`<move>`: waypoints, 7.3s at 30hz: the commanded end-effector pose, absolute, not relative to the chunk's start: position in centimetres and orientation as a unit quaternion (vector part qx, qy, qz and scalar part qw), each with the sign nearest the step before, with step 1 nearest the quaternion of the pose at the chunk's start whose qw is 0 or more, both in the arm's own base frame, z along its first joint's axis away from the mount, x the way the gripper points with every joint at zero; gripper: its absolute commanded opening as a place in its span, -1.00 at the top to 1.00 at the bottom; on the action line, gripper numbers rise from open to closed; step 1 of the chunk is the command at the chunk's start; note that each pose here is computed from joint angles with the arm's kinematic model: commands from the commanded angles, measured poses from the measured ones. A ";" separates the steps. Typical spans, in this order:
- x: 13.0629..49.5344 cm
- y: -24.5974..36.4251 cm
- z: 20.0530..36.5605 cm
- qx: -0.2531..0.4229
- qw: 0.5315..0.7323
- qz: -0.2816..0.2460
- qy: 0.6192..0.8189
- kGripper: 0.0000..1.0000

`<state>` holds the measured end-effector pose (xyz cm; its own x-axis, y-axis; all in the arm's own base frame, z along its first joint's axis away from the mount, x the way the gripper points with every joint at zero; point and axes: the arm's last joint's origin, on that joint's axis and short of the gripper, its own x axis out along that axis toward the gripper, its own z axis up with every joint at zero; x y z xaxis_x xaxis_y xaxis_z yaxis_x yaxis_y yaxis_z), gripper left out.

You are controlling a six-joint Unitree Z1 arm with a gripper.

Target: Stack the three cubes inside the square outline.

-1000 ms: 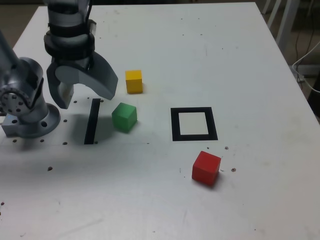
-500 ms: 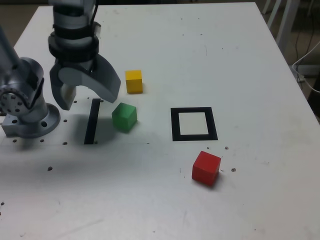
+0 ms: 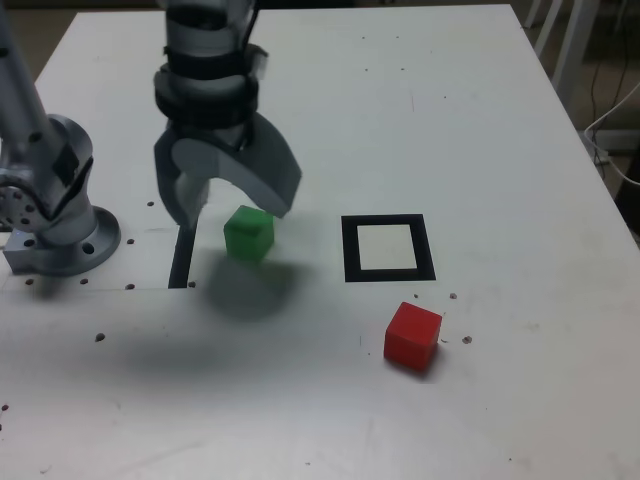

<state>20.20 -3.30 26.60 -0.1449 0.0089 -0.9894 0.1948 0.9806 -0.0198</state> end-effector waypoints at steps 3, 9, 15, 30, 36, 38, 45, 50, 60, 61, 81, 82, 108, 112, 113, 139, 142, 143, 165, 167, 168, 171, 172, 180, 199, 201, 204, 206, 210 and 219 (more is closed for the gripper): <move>21.4 -4.3 27.0 0.079 0.644 -0.080 0.756 -1.00; 23.2 -5.8 27.5 0.097 0.638 -0.094 0.758 -1.00; 25.1 -7.2 27.4 0.111 0.635 -0.105 0.757 -1.00; 30.0 -11.5 26.6 0.152 0.635 -0.131 0.746 -0.99; 31.5 -13.3 26.2 0.165 0.635 -0.142 0.741 -0.99; 32.2 -14.0 25.9 0.169 0.633 -0.146 0.742 -0.99; 33.7 -15.1 24.8 0.171 0.625 -0.152 0.746 -0.98; 34.7 -15.7 23.9 0.172 0.621 -0.159 0.748 -0.98; 36.3 -16.6 22.2 0.173 0.614 -0.169 0.751 -0.93; 36.4 -16.7 22.0 0.173 0.613 -0.169 0.752 -0.92; 37.6 -17.1 21.1 0.185 0.604 -0.156 0.760 0.48; 37.6 -17.1 21.1 0.185 0.603 -0.155 0.761 0.48; 37.4 -17.0 21.3 0.187 0.597 -0.154 0.765 0.48; 37.5 -16.4 22.0 0.183 0.604 -0.148 0.761 0.48; 37.5 -16.1 22.3 0.181 0.606 -0.146 0.761 0.48; 37.6 -3.7 24.5 0.025 0.622 -0.050 0.781 0.48; 37.6 -3.1 24.2 0.019 0.621 -0.048 0.782 0.48; 37.5 -2.9 24.1 0.018 0.621 -0.047 0.782 0.48; 37.4 -2.3 22.0 0.018 0.633 -0.047 0.772 -0.84; 37.4 -2.3 21.9 0.018 0.634 -0.047 0.772 -0.98; 37.4 -2.3 21.8 0.018 0.634 -0.047 0.772 -0.99; 37.3 -2.3 21.8 0.018 0.633 -0.047 0.772 -0.99; 37.2 -2.3 21.8 0.018 0.633 -0.047 0.772 -0.99; 36.0 -2.1 23.3 0.023 0.646 -0.039 0.762 -0.99; 25.7 1.5 29.2 0.012 0.660 0.047 0.749 -1.00; 24.8 2.5 29.1 0.007 0.654 0.056 0.754 -1.00; 23.8 4.2 28.8 0.002 0.646 0.067 0.760 -0.99; 23.5 5.4 28.7 -0.002 0.643 0.073 0.762 -0.99; 22.9 7.5 28.2 -0.008 0.638 0.080 0.766 -0.98; 22.4 9.8 25.9 -0.021 0.625 0.076 0.777 -0.97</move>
